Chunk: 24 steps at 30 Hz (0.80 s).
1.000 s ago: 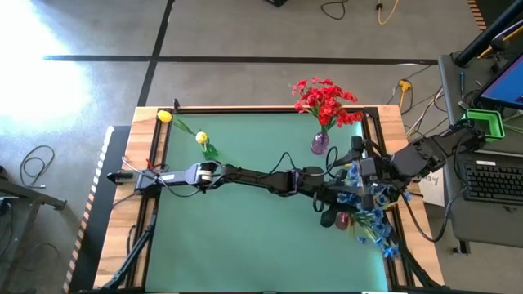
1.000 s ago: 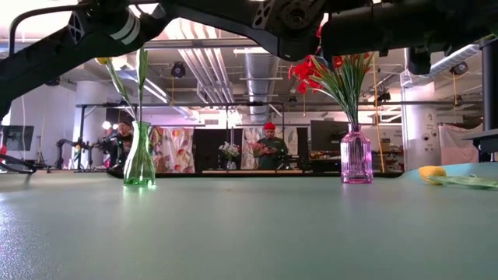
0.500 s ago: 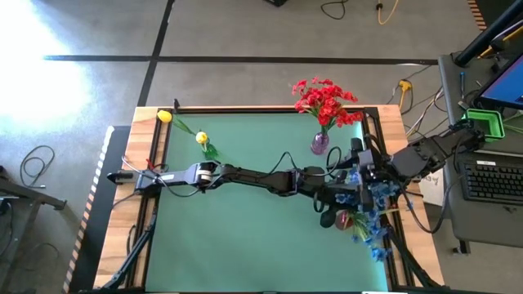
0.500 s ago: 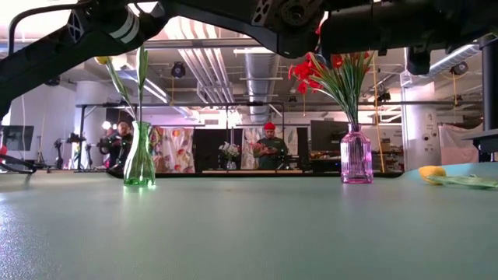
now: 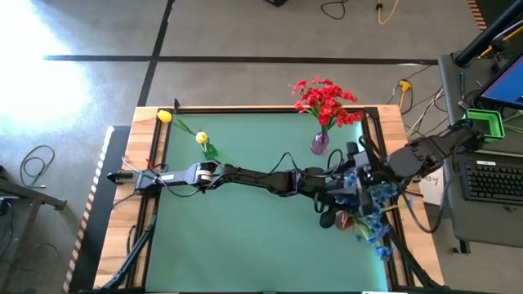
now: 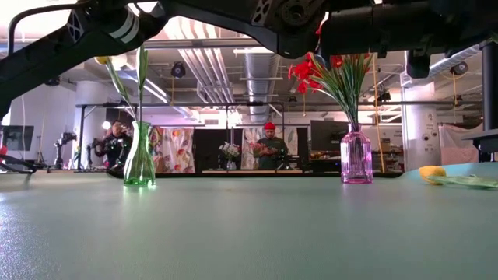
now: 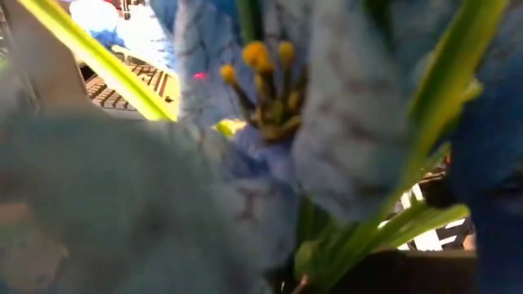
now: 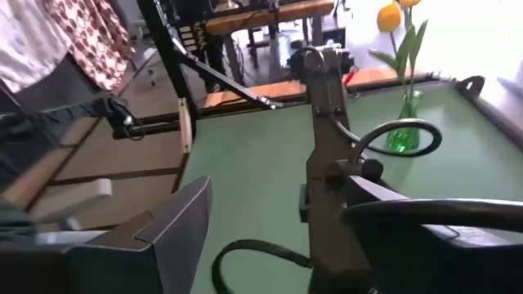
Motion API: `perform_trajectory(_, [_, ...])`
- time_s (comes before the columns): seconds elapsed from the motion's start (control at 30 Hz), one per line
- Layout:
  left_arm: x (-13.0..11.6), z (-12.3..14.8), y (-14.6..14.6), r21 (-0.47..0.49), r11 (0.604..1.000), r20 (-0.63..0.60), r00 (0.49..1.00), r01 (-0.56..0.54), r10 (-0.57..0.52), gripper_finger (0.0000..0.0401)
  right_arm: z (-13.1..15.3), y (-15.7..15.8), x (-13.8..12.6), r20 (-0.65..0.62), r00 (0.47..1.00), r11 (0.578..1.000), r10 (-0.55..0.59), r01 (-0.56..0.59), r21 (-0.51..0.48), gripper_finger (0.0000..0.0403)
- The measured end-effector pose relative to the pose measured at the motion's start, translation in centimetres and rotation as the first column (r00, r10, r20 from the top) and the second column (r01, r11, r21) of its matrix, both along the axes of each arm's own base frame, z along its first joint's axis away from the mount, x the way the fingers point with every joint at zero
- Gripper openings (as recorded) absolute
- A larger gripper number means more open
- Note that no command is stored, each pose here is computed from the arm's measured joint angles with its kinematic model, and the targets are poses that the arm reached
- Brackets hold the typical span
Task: Sort flowers into vase by color
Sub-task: Put the blue flower into the red vase
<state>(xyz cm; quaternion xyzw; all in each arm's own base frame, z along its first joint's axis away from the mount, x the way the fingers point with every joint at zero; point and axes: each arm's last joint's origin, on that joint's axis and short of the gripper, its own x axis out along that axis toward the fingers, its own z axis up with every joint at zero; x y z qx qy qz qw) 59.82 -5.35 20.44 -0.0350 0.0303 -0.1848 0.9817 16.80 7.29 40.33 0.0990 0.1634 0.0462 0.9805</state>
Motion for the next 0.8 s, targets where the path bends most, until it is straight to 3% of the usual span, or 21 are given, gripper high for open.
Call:
perform_trajectory(0.2, [0.02,-0.18,0.07,0.001,1.0,-0.009,1.0,-0.003,0.003,0.0003,0.13,-0.32,-0.72,-0.097,0.995,0.994,-0.038,0.048,0.102,0.031])
perform_trajectory(0.47, [0.02,-0.2,0.03,0.002,1.0,-0.01,1.0,-0.002,0.002,0.0003,-0.06,-0.42,-0.9,-0.167,0.981,0.955,-0.099,0.141,0.261,0.0349])
perform_trajectory(0.63, [0.01,-0.26,0.02,0.002,1.0,-0.016,1.0,-0.002,0.002,0.0003,-0.27,-0.42,-1.0,-0.223,0.967,0.903,-0.125,0.204,0.378,0.0352])
perform_trajectory(0.8, [0.01,-0.31,0.0,0.005,1.0,-0.019,1.0,-0.001,0.001,0.0003,-0.37,-0.56,-0.99,-0.261,0.943,0.818,-0.207,0.313,0.482,0.0352])
